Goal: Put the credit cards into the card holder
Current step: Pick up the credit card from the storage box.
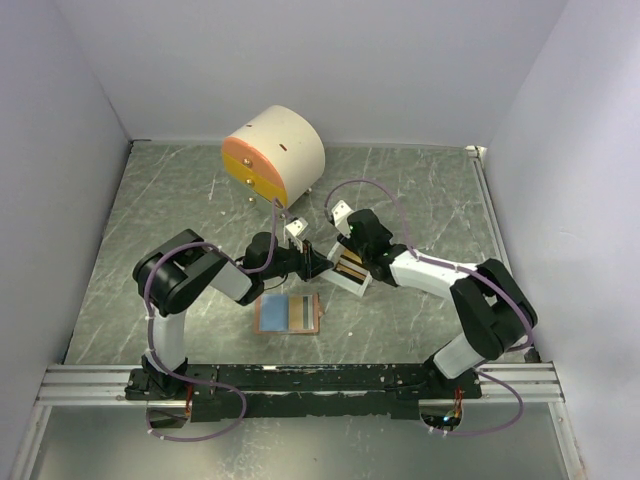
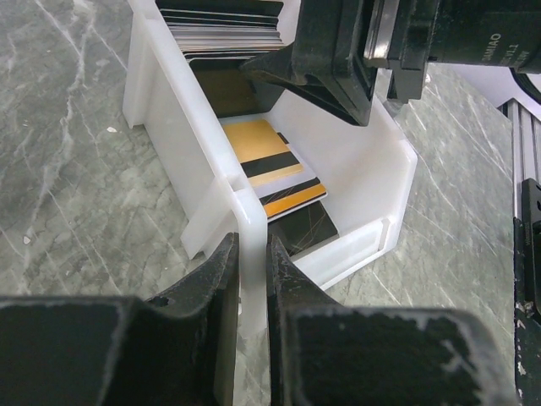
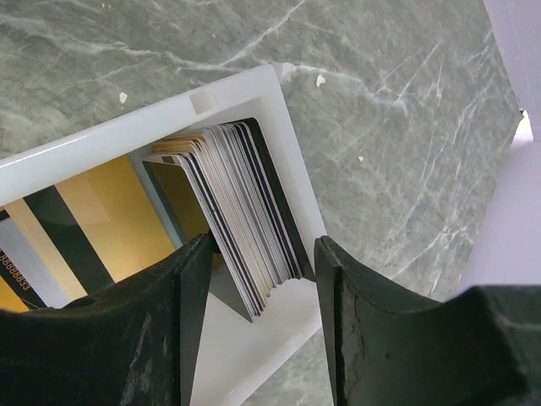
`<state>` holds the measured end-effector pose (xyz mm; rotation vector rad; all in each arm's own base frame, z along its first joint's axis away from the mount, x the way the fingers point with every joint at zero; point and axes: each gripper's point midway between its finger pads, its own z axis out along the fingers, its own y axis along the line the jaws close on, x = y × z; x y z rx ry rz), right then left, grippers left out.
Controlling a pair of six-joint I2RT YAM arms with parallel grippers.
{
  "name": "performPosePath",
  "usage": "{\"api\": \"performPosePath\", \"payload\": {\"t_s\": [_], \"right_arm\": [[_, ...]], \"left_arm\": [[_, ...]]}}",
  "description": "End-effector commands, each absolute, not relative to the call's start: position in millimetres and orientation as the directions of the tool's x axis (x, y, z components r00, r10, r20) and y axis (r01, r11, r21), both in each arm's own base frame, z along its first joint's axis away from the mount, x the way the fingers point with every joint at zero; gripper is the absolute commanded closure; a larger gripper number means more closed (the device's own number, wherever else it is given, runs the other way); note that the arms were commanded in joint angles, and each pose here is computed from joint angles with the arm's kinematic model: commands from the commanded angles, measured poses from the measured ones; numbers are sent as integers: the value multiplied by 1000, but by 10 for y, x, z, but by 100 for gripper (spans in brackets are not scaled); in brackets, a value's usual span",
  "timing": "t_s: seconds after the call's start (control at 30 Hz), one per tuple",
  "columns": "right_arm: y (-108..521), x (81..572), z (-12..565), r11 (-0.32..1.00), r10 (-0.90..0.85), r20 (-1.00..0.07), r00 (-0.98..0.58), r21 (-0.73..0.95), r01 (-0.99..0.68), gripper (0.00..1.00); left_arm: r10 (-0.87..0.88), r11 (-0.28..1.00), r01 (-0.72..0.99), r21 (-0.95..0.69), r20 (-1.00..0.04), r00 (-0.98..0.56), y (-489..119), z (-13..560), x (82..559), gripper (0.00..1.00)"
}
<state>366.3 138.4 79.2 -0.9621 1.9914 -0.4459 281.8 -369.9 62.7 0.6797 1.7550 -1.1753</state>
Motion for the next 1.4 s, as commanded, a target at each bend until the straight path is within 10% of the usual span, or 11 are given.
{"api": "performPosePath", "payload": {"t_s": [0.0,0.37,1.0,1.37], "right_arm": [[1235,3826,969,657,-752,-555,-356,-670,-346,48],[1292,3797,778,627,-779,-529,-336,-664,-409,60],[1257,3759,602,585,-811,-485,-327,-664,-466,50],[1183,3884,843,616,-788,-525,-322,-672,-411,65]], "left_arm": [[16,318,820,-475,-862,-506,-3736,517,2595,93],[16,312,818,-483,-858,-513,-3733,493,2589,93],[13,309,818,-485,-858,-514,-3704,476,2629,93],[16,302,815,-494,-853,-522,-3699,442,2622,93]]}}
